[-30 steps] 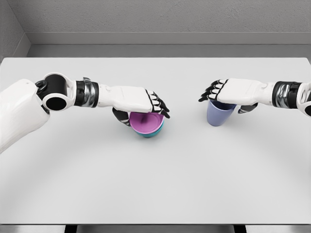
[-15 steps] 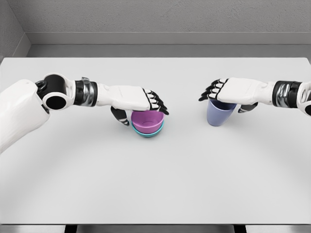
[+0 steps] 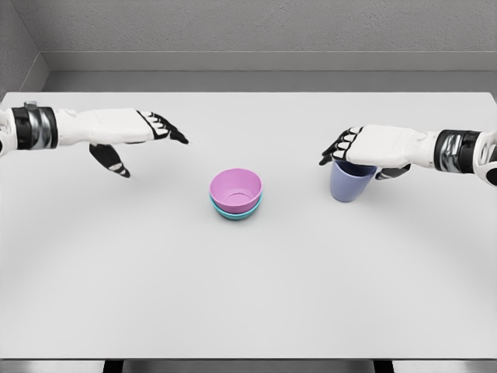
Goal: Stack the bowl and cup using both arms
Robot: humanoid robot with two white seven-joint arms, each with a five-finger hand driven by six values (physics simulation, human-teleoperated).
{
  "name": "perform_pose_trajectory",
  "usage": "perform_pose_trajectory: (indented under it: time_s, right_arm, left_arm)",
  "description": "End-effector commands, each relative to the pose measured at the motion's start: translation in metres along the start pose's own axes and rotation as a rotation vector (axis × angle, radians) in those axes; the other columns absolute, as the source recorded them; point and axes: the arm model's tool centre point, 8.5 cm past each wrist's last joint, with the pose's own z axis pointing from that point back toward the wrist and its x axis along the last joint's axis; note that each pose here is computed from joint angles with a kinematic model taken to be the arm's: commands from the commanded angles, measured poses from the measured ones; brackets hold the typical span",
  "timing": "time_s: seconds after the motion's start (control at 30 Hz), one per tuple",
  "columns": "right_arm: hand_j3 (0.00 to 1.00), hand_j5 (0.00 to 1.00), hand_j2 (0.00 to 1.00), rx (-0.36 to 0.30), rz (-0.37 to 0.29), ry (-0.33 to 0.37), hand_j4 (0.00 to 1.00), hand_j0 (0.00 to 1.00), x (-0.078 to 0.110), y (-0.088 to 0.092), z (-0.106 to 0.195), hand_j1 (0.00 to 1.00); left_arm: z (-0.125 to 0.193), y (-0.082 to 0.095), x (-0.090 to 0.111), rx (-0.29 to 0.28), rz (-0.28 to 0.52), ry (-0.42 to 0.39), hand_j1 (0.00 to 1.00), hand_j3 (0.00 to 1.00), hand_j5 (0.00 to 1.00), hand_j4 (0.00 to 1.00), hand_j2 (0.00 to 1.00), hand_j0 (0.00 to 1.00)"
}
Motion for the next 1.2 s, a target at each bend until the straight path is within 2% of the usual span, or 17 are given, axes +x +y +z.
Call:
perform_pose_trajectory:
  time_s: [0.0,0.1,0.47,0.5,0.6,0.83,0.9,1.17]
  right_arm:
    - [0.84,0.84,0.84,-0.001,-0.003,0.001,0.84,0.84,-0.0002,0.0,0.0001,0.84]
    - [0.77,0.77,0.77,-0.001,-0.003,0.001,0.77,0.77,-0.0002,0.0,0.0001,0.77]
    - [0.76,0.76,0.76,-0.003,-0.003,0.0,0.76,0.76,-0.0002,-0.0005,-0.0002,0.76]
    - [0.7,0.7,0.7,-0.003,-0.004,0.001,0.7,0.7,-0.0005,-0.0004,0.0004,0.7]
    - [0.59,0.59,0.59,-0.004,-0.004,0.001,0.59,0.59,-0.0005,-0.0008,0.0001,0.59]
    - [0.58,0.58,0.58,-0.014,-0.006,-0.002,0.58,0.58,0.0001,-0.0028,-0.001,0.58]
    - [0.52,0.52,0.52,-0.016,-0.006,-0.002,0.52,0.52,0.0002,-0.0033,-0.0012,0.52]
    - [0.45,0.45,0.45,-0.039,-0.015,0.004,0.45,0.45,-0.0026,-0.0083,0.0025,0.45]
  left_arm:
    - [0.0057,-0.0017,-0.0078,0.005,0.021,0.024,1.0,1.0,1.0,1.0,1.0,1.0]
    - [0.0036,-0.0023,-0.0062,0.003,0.02,0.018,1.0,1.0,1.0,1.0,1.0,1.0]
    - [0.0007,-0.0048,-0.0042,-0.002,0.021,0.011,1.0,1.0,1.0,1.0,1.0,1.0]
    - [0.0007,-0.0048,-0.0042,-0.002,0.021,0.011,1.0,1.0,1.0,1.0,1.0,1.0]
    - [0.0007,-0.005,-0.0042,-0.004,0.021,0.011,1.0,1.0,1.0,1.0,1.0,1.0]
    - [0.0017,-0.0049,-0.0051,-0.003,0.022,0.014,1.0,1.0,1.0,1.0,1.0,1.0]
    - [0.0022,-0.0048,-0.005,-0.003,0.021,0.014,1.0,1.0,1.0,1.0,1.0,1.0]
    - [0.0022,-0.0048,-0.005,-0.003,0.021,0.014,1.0,1.0,1.0,1.0,1.0,1.0]
